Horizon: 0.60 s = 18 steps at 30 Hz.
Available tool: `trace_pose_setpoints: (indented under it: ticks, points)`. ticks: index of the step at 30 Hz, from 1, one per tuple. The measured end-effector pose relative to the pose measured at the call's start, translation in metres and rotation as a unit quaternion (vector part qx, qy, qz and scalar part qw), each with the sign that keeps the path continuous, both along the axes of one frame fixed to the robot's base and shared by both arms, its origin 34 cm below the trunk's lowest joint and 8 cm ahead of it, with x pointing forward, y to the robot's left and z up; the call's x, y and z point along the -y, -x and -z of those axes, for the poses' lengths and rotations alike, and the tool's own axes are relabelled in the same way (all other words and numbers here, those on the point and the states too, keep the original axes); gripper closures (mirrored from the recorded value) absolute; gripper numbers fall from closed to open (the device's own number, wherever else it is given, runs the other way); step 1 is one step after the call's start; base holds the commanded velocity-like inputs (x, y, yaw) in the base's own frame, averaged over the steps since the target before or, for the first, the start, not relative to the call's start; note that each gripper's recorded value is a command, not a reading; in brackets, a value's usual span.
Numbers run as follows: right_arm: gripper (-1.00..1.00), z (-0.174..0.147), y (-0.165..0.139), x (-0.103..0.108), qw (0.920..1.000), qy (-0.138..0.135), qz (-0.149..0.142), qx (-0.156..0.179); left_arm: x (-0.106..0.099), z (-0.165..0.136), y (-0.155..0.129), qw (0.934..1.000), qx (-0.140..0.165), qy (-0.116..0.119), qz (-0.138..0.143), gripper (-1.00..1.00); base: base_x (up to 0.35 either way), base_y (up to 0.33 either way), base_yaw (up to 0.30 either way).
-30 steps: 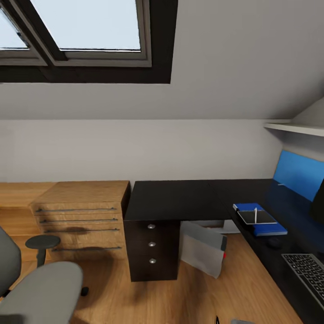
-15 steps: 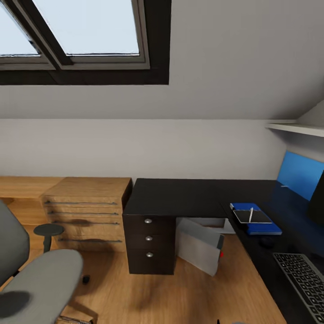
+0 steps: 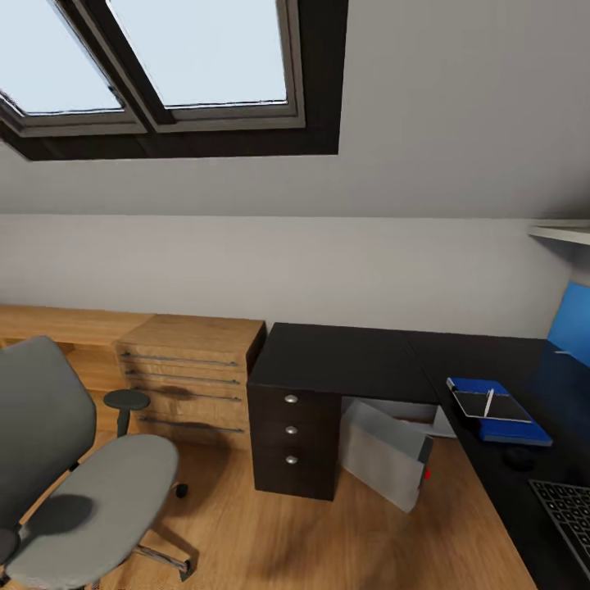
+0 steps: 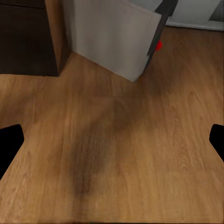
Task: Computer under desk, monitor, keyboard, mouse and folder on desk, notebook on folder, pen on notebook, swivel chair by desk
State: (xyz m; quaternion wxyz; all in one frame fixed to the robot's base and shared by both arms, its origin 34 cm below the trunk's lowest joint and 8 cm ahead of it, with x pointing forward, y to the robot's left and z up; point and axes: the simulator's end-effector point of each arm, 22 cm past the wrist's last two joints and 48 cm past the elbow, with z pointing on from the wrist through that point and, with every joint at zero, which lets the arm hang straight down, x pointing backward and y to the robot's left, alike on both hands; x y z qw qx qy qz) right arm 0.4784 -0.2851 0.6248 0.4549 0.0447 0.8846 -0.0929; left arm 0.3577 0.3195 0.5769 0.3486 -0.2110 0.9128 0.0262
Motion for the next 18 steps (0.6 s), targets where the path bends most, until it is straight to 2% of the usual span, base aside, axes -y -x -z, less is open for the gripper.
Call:
trace_pose_setpoints:
  ticks: [8,18]
  points:
    - [-1.00,0.006,0.015,0.004,1.0000,0.003,-0.001,-0.007,0.001,0.000,-0.001,1.0000,0.001,0.002,0.002,-1.00,-0.001,-0.002,0.194]
    - [-1.00,0.002,0.026,0.007,0.9999,0.005,-0.002,0.013,-0.008,-0.003,-0.003,1.0000,0.007,-0.005,0.002,-1.00,0.000,0.000,0.175]
